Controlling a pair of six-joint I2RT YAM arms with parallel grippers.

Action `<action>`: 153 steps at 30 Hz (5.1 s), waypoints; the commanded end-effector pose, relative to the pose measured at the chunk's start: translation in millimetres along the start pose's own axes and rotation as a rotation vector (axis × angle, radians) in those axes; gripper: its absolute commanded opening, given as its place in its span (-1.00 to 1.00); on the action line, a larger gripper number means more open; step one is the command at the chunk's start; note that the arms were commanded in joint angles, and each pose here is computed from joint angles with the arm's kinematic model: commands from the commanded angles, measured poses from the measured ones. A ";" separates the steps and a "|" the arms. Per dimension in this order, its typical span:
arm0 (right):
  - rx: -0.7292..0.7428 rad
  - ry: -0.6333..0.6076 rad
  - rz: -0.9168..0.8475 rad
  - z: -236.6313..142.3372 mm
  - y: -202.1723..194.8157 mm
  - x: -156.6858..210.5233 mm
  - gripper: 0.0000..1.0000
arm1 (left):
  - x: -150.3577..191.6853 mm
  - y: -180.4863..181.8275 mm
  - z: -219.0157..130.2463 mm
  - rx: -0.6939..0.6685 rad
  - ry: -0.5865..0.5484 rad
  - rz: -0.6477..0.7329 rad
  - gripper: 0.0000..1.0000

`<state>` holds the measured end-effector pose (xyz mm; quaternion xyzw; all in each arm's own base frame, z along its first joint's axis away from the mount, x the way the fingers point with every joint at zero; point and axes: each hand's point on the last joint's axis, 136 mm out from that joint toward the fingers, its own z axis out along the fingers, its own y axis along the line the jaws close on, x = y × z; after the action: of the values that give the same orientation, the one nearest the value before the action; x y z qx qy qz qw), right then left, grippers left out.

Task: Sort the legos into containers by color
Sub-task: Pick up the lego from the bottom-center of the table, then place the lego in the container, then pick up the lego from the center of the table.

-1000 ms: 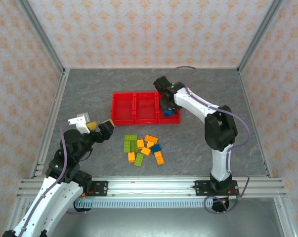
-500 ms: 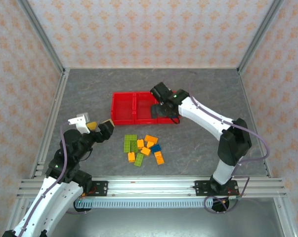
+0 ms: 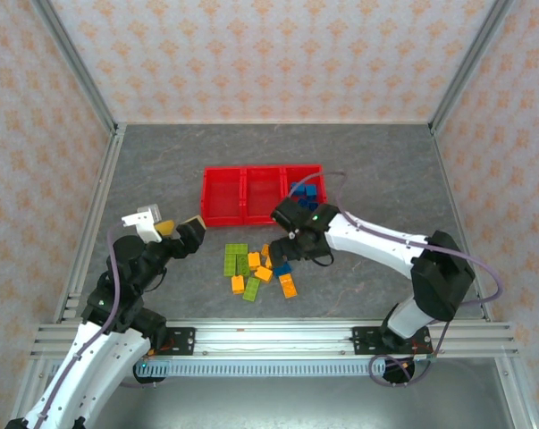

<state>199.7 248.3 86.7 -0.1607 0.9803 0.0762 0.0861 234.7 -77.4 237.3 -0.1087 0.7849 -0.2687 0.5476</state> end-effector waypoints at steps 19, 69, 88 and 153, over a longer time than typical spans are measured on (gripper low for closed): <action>0.000 0.112 -0.025 49.6 31.7 52.4 0.42 | -2.6 3.1 0.4 -0.016 -0.012 -0.009 0.99; -0.118 -0.313 0.044 -27.2 22.4 -251.7 -0.42 | 11.2 -14.3 -3.4 0.006 0.173 -0.079 0.98; -0.116 -0.275 0.065 17.9 17.2 -265.3 0.25 | 34.4 5.7 22.9 -0.048 0.220 -0.025 0.98; 0.027 0.002 -0.093 65.4 22.3 -55.6 0.54 | 51.4 -16.3 18.7 0.019 0.216 -0.040 0.98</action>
<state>255.9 301.1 46.1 -0.1987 0.9729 0.0706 0.0947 228.2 -121.9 201.4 -0.0810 0.8371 -0.2996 0.4506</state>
